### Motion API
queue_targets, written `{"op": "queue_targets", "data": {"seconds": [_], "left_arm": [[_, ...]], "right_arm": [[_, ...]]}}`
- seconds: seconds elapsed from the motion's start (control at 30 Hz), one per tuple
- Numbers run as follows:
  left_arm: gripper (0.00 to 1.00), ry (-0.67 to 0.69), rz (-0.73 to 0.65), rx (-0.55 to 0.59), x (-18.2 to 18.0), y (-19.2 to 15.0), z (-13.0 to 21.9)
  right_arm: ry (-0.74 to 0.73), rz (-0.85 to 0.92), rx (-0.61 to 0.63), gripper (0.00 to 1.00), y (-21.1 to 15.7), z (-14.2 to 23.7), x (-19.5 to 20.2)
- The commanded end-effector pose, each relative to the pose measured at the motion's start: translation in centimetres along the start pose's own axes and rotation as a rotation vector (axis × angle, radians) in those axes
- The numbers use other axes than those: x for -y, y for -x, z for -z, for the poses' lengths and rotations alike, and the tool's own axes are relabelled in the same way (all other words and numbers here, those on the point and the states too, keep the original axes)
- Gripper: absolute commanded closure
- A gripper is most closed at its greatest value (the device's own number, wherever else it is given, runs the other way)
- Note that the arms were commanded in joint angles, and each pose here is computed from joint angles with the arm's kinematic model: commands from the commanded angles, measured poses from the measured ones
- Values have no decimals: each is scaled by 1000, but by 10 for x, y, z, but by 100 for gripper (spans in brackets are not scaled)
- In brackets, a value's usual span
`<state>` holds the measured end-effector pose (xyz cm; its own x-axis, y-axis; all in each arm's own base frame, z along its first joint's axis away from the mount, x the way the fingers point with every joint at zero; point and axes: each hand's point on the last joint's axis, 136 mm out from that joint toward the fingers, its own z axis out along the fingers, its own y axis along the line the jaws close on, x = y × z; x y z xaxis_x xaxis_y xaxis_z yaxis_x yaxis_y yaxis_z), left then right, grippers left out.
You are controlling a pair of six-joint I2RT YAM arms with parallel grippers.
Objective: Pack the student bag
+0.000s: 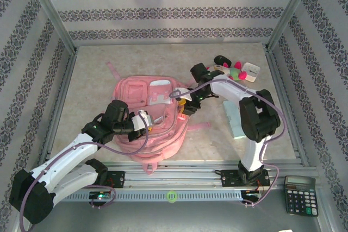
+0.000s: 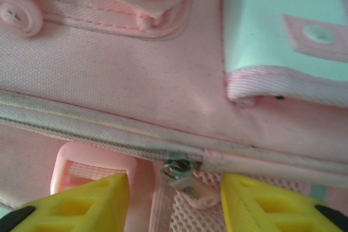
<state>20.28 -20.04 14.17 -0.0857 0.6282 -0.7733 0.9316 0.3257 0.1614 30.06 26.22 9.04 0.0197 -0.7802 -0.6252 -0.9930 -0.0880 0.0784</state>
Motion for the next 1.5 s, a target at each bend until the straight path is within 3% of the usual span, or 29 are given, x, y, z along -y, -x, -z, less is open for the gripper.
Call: {"op": "queue_targets", "data": {"seconds": [0.0,0.17,0.3,0.53,0.67,0.7,0.9,1.13,1.37,1.47], "left_arm": [[100,57,-96,152,-16,43,15],[100,58,-97,154,-19,44,13],[100,71,-99,158,-21,46,13],[100,83,-90,173,-22,48,16],[100,151,-48,158,-35,46,17],[100,176,-24,146,-41,45,17],[100,316,207,58,-74,34,16],[100,520,323,16,-106,31,26],[100,580,273,-36,-108,45,18],[100,611,324,-26,-112,51,13]], "right_arm": [[115,1,25,53,9,1,-23],[156,-49,32,58,13,4,-29],[143,-121,26,72,15,2,-20],[93,-211,12,75,14,-1,-5],[56,-234,10,99,14,2,1],[44,-252,17,100,15,5,3],[-11,-400,53,100,24,27,-11],[17,-525,107,100,45,40,-49],[79,-680,156,100,71,46,-75],[131,-793,171,100,83,42,-86]]}}
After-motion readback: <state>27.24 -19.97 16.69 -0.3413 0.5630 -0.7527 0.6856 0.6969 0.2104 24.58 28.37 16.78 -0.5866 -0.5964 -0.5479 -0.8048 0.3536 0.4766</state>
